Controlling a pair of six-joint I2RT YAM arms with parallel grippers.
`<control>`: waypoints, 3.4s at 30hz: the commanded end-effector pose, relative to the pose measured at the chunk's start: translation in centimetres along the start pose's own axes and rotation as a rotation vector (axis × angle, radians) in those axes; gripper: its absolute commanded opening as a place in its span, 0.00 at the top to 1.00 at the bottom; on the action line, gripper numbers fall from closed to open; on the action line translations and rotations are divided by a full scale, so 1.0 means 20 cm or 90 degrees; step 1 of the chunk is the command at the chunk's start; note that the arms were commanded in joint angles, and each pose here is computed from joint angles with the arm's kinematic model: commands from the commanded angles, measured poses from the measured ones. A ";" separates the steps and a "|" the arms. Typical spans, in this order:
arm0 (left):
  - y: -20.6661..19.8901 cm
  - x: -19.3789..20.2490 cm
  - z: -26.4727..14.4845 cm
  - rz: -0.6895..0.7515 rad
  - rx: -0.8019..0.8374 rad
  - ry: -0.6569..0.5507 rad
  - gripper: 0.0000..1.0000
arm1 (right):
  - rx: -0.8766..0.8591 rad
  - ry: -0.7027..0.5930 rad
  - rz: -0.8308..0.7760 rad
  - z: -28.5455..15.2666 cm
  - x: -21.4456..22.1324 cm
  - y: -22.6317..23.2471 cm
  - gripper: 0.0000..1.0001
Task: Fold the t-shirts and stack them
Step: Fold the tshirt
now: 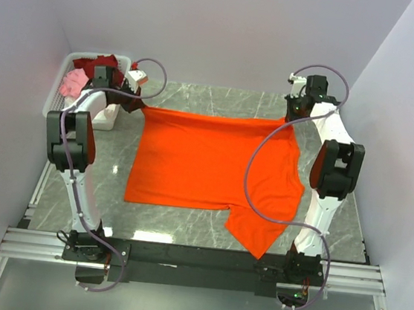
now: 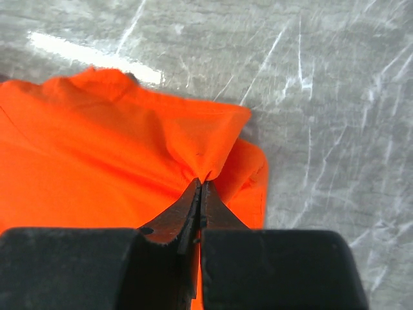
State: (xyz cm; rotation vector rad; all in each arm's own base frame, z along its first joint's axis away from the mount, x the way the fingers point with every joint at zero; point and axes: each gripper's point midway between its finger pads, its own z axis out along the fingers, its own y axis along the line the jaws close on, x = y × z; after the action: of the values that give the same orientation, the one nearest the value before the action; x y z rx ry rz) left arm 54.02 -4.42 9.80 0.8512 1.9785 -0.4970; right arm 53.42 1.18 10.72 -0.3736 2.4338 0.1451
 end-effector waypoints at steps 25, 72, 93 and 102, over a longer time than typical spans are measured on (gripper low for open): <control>-0.16 0.12 -0.18 0.034 -0.029 0.048 1.00 | 0.008 0.025 -0.044 -0.22 0.17 0.01 1.00; -1.15 -0.94 0.65 -0.254 0.335 -0.133 0.38 | -0.044 0.122 0.097 -0.10 0.19 0.04 0.60; -1.57 -0.78 1.22 -0.329 0.357 -0.116 0.39 | -0.111 0.134 0.144 0.01 0.23 0.02 0.59; -1.63 -0.68 1.26 -0.336 0.369 -0.089 0.42 | -0.117 0.147 0.134 0.06 0.25 0.06 0.62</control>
State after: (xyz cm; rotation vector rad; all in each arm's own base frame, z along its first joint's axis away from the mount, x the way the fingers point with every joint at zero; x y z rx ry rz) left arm 49.92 -46.66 7.53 0.5591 2.0003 -1.4407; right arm 49.14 0.67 5.97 -0.2073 2.7209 0.4275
